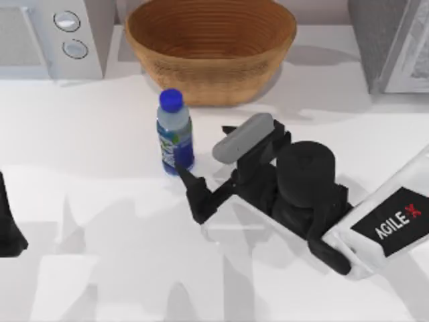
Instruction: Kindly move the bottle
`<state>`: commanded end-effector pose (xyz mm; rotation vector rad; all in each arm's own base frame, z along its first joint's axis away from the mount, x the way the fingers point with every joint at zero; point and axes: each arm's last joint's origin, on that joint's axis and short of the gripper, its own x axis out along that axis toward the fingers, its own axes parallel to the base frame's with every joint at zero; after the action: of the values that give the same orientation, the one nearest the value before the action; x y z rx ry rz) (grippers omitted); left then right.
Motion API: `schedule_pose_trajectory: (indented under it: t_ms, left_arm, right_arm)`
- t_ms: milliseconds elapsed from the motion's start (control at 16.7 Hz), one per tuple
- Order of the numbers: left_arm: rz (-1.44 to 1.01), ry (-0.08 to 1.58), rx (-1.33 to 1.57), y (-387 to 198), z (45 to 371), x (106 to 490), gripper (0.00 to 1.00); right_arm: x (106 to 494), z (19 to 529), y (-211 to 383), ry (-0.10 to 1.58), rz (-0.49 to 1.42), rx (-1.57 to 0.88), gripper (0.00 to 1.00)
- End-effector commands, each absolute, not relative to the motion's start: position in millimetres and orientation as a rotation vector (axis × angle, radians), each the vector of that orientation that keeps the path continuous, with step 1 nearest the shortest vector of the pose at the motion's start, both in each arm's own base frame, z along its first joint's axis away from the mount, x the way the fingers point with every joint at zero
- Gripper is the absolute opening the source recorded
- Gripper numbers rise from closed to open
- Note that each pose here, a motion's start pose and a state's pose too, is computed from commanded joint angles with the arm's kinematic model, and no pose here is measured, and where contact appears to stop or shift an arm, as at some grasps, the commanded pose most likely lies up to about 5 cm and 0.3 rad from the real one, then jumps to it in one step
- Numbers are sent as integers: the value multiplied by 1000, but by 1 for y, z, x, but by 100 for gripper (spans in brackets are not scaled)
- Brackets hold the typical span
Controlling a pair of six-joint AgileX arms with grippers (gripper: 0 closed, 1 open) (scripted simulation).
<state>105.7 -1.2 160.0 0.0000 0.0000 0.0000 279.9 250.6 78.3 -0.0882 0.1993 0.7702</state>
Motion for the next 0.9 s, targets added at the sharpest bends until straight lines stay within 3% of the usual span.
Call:
schedule_pose_trajectory:
  t_ms: [480, 840, 900]
  left_arm:
    - [0, 0, 0, -1, 160, 106, 100]
    - [0, 0, 0, -1, 160, 106, 100]
    - [0, 0, 0, -1, 160, 106, 100]
  right_arm:
    - [333, 63, 303, 197, 771, -87, 100]
    - [339, 60, 309, 199, 771, -88, 100]
    - [339, 60, 309, 199, 771, -88, 92]
